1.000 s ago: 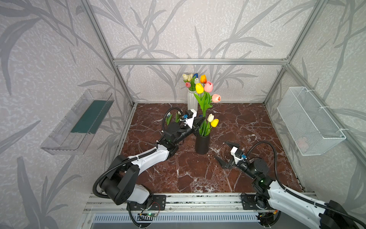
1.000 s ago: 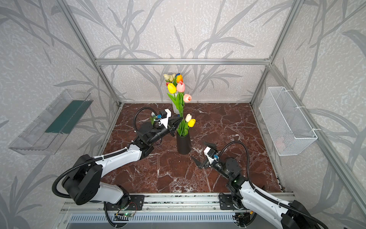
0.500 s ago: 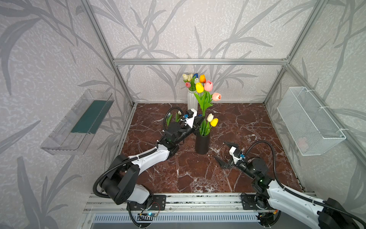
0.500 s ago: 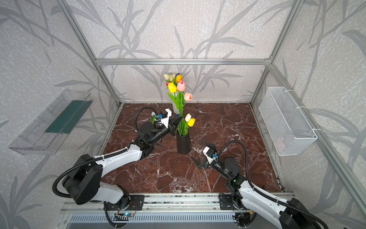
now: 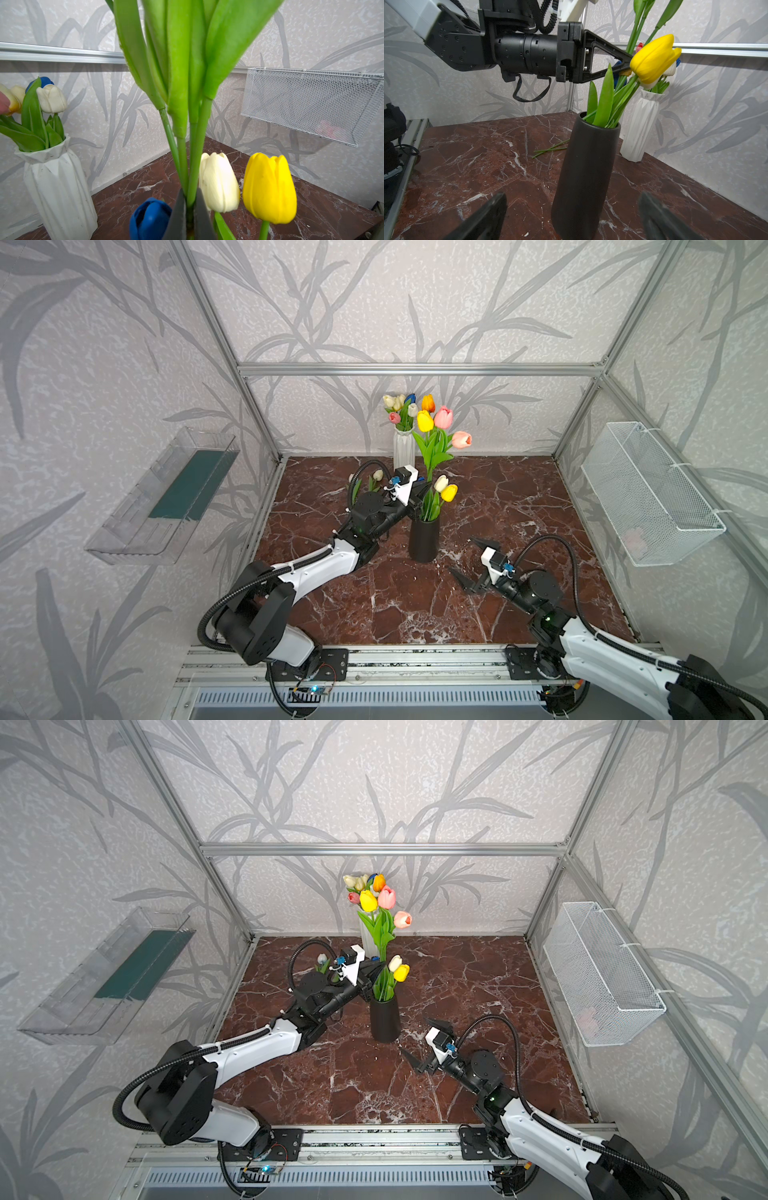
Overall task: Arrange the flowers into the vase
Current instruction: 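Carry the tulip bundle over the black cup with the left gripper, then lower the tulip bundle stems down into the black cup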
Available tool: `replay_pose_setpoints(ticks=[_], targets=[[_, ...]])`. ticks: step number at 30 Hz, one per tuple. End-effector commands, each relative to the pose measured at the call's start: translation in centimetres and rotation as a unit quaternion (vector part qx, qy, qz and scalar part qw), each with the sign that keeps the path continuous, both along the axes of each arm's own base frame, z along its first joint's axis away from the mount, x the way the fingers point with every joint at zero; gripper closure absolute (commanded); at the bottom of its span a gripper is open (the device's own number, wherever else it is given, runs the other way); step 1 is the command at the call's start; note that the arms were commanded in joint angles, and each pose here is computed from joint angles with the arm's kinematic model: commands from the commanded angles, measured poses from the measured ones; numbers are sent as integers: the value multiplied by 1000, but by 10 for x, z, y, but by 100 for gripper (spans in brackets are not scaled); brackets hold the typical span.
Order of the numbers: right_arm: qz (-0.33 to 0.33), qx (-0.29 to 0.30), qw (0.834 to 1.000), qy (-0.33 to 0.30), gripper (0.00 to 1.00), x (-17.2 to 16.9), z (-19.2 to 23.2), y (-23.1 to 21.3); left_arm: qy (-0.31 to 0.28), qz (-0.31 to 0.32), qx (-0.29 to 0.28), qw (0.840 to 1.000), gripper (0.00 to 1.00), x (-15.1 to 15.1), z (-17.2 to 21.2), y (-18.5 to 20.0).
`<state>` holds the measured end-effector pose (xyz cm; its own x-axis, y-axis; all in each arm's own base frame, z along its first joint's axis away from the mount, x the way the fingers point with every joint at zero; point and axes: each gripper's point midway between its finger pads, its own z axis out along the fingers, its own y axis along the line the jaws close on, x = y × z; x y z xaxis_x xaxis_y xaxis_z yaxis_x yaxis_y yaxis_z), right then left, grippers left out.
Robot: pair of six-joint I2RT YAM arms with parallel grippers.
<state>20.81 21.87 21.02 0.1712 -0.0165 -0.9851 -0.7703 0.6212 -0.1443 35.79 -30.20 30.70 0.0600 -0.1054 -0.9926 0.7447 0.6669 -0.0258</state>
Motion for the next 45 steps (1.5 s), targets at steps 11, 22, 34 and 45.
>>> replay_pose_setpoints(ticks=[11, 22, 34, 45], targets=[[26, -1, 1000, -9, 12, -4, 8, 9, -47, -8, -3, 999, 100, -32, 0, 16], [38, -6, 999, -10, 22, -4, 8, 14, -42, -45, 9, 998, 100, -50, 0, 14], [41, -5, 999, -11, 22, -6, 9, 14, -6, -70, 9, 997, 100, -48, -24, 3], [43, -3, 999, -8, 19, -6, 8, 15, -5, -56, 34, 998, 62, -55, -15, 14]])
